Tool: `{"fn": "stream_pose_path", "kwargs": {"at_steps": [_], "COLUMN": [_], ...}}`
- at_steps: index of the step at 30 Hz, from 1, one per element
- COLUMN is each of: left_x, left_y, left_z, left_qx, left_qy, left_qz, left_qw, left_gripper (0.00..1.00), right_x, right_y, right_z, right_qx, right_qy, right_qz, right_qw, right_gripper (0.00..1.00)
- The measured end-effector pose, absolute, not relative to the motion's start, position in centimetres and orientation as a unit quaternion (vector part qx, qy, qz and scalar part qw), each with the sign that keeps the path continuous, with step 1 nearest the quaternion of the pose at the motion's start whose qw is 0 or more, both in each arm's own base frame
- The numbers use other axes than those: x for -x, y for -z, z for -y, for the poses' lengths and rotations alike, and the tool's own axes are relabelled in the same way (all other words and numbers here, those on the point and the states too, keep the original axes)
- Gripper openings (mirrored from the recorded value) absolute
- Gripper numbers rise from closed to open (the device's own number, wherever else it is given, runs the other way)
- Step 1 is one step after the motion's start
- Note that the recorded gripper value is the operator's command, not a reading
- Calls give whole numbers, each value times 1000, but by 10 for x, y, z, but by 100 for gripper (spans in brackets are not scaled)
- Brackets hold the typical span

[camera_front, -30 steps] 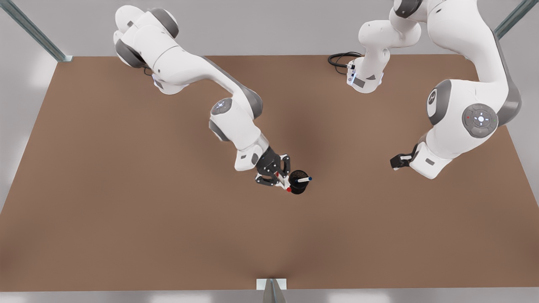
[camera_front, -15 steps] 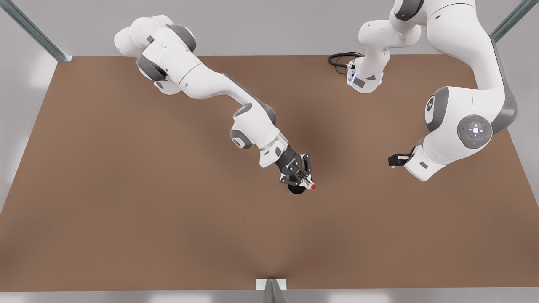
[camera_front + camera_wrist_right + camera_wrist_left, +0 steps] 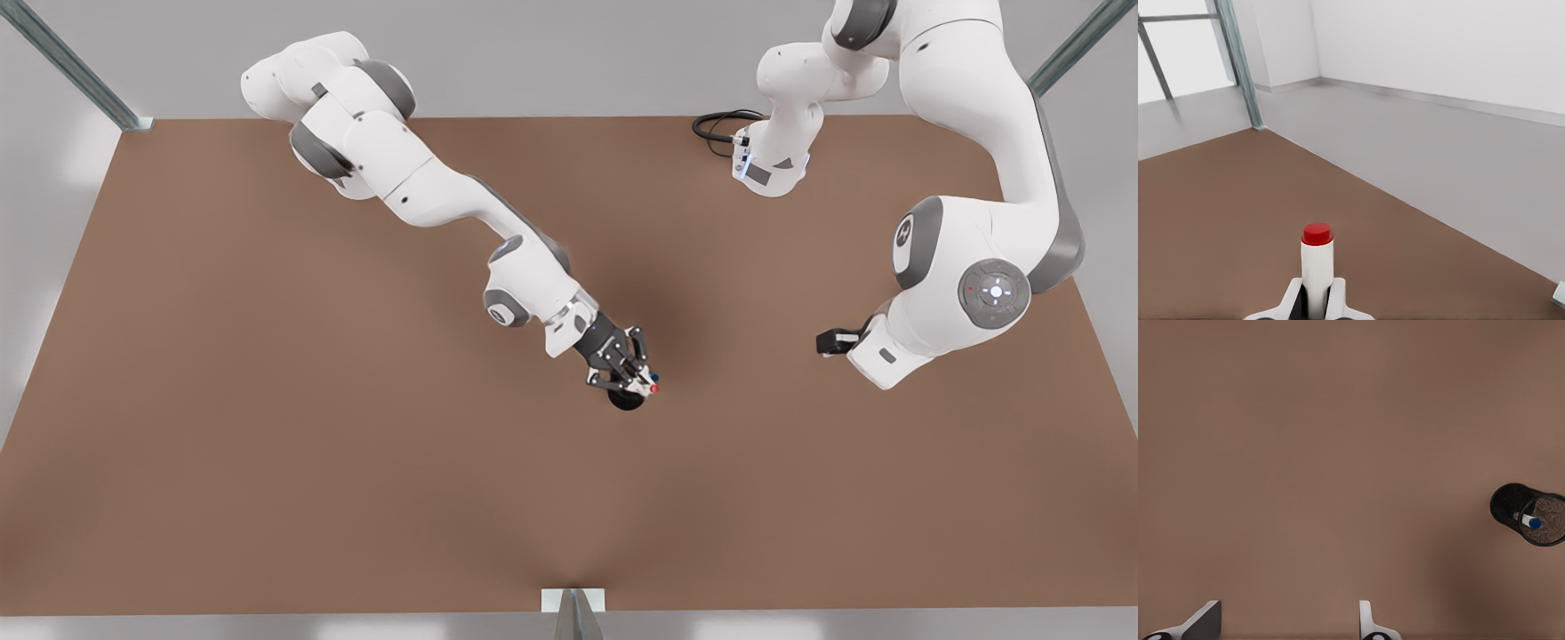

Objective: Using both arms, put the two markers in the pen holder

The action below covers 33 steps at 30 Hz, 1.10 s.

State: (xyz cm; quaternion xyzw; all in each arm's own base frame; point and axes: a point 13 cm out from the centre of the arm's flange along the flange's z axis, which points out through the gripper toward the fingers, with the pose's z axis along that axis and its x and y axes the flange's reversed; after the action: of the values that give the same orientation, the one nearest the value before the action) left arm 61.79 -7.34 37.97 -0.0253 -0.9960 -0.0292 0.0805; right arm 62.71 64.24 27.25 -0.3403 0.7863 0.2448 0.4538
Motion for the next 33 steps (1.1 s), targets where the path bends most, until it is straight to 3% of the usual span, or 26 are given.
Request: {"fn": "stream_pose_path", "kwargs": {"at_steps": [26, 27, 28, 33], "left_x": [-624, -624, -624, -625], "left_y": [-371, -371, -371, -371], "left_z": [70, 70, 70, 70], "left_qx": [37, 38, 38, 39], "left_qy": [27, 27, 27, 27], "left_qz": [996, 996, 996, 996], "left_qw": [80, 80, 79, 78], "left_gripper": [100, 100, 100, 100], "right_x": [-602, -601, -601, -602], "right_y": [-226, -224, -223, -224], "right_z": [-653, -653, -653, -652], "right_qx": [371, 371, 371, 371], "right_qy": [-246, -247, -247, -248], "right_qz": [-767, -767, -767, -766], "right_qw": [461, 461, 461, 463], "right_gripper": [23, 69, 99, 100]}}
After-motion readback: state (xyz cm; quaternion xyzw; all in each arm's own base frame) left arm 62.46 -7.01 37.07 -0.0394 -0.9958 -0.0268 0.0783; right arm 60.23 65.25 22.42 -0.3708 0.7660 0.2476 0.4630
